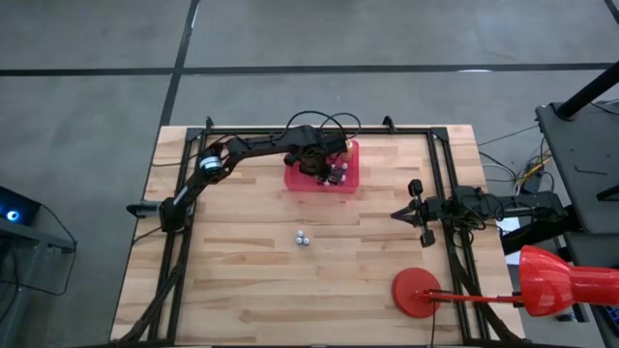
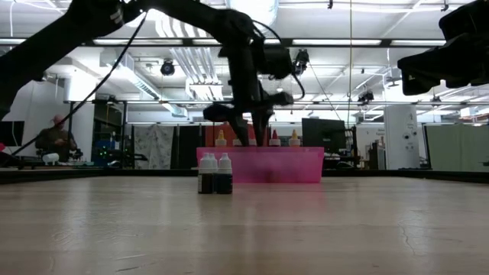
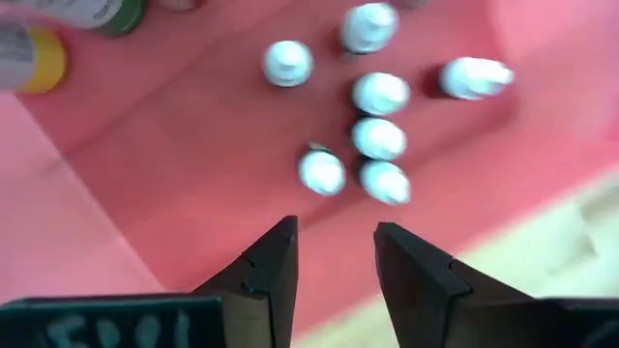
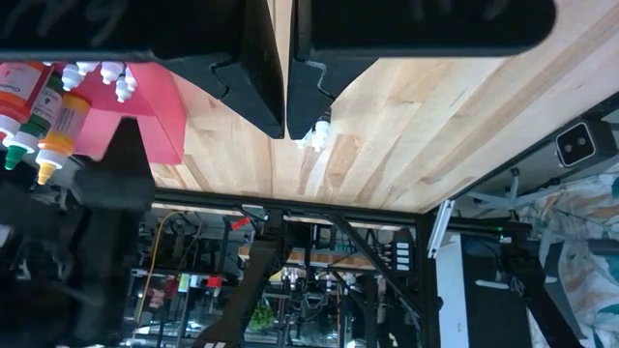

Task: Pick & Place food coloring
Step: Put the small blue food coloring bottle into the pink bin

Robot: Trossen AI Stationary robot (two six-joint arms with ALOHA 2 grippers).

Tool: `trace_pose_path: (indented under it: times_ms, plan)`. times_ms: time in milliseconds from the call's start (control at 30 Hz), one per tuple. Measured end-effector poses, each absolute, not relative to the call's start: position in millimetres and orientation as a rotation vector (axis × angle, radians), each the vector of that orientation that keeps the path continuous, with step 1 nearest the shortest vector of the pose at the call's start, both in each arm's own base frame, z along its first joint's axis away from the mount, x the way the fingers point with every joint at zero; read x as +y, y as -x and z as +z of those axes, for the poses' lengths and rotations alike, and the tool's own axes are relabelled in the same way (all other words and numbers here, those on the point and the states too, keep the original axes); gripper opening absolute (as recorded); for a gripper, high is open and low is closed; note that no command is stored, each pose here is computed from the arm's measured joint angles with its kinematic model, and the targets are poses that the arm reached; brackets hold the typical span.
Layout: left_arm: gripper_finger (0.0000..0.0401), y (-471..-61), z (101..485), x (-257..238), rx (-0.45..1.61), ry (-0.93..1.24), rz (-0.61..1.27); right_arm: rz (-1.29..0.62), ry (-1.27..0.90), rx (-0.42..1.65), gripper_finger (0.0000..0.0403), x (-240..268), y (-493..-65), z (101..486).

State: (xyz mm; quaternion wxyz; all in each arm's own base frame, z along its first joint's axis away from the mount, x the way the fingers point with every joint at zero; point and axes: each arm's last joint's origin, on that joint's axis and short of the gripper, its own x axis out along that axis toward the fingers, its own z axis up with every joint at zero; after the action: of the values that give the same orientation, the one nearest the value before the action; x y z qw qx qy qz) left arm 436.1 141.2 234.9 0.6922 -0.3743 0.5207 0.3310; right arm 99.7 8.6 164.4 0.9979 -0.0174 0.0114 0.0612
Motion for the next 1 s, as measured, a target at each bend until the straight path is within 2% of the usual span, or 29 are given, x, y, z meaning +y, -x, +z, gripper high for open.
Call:
trace_pose_path:
  times_ms: [500,1000]
  plan:
    - [0.0110,-402,299,89,1.259,0.693,0.576,0.123,0.036,0.025,0.0008,9,-100,164]
    - [0.0110,-394,311,48,1.348,0.569,0.472,0.122,0.037,0.034,0.0008,9,-100,164]
